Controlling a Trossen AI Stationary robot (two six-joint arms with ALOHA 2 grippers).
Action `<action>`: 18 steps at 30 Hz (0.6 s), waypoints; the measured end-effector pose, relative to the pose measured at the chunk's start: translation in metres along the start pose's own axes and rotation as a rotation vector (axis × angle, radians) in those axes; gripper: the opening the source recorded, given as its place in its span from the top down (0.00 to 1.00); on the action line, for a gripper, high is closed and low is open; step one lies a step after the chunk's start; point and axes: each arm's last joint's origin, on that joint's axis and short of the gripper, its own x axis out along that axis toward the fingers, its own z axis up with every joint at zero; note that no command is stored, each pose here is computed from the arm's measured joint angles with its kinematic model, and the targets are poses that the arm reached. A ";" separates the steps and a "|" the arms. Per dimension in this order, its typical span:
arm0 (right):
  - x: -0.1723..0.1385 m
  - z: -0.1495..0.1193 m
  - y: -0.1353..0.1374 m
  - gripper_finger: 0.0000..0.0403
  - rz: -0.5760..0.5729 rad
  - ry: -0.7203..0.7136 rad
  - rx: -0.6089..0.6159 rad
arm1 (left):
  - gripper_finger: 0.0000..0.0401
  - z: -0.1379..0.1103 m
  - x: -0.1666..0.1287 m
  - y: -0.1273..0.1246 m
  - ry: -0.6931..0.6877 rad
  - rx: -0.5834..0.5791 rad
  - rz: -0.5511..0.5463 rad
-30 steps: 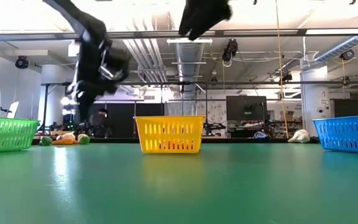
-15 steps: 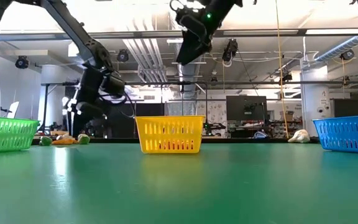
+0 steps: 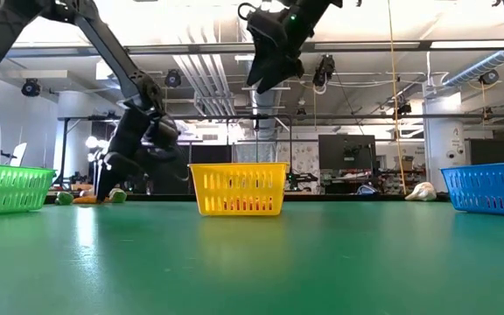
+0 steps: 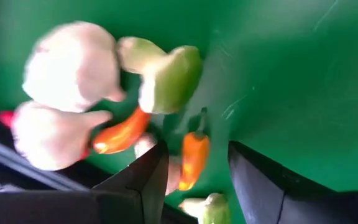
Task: Sort produce into baskets
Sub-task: Put the yellow chili pepper into the yellow bin
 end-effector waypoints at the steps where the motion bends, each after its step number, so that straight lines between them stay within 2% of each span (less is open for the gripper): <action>1: 0.000 0.000 0.002 0.44 0.003 0.004 0.014 | 0.63 0.000 0.002 -0.001 0.009 -0.002 -0.011; 5: -0.001 -0.004 0.011 0.44 0.015 0.039 0.061 | 0.71 0.000 0.006 -0.004 0.029 -0.023 -0.012; 11: -0.003 -0.012 0.033 0.44 0.039 0.106 0.096 | 0.96 -0.004 0.006 -0.006 0.025 -0.049 -0.036; 14: -0.006 -0.018 0.045 0.44 0.042 0.149 0.106 | 0.96 -0.009 -0.002 -0.010 0.004 -0.054 -0.055; 18: -0.014 -0.027 0.063 0.44 0.046 0.220 0.151 | 0.99 -0.025 -0.036 -0.027 -0.099 -0.056 -0.105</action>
